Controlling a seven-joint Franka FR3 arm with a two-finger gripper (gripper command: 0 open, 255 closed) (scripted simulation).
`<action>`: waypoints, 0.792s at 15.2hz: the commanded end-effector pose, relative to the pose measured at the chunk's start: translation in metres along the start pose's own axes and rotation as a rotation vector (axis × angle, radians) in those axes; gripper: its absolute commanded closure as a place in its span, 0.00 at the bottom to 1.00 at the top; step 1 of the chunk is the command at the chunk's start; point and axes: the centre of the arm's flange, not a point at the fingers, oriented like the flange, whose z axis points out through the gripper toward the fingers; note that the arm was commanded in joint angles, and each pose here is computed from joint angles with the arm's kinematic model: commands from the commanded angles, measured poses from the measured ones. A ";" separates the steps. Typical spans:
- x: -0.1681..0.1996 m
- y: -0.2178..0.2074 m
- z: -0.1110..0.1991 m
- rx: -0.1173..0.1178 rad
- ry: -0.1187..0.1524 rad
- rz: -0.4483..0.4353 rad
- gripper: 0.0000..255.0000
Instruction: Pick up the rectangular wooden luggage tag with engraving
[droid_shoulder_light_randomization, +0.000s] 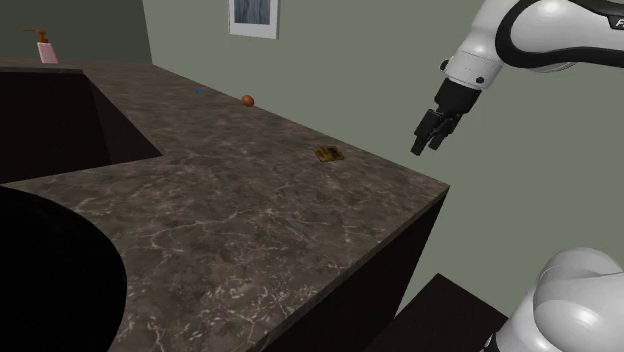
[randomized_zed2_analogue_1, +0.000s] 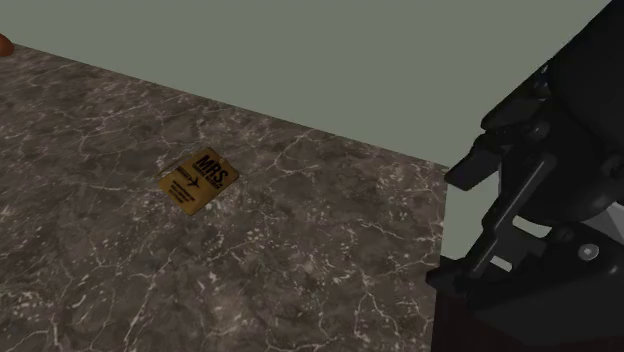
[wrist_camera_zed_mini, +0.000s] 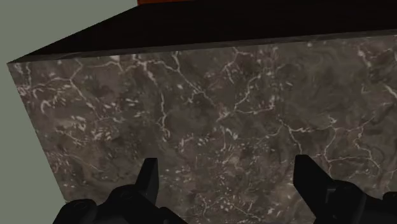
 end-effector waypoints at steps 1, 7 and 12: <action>0.000 0.000 0.000 0.000 0.000 0.000 0.00; 0.067 -0.024 0.033 -0.014 0.011 0.282 0.00; 0.127 -0.029 0.059 -0.025 0.020 0.518 0.00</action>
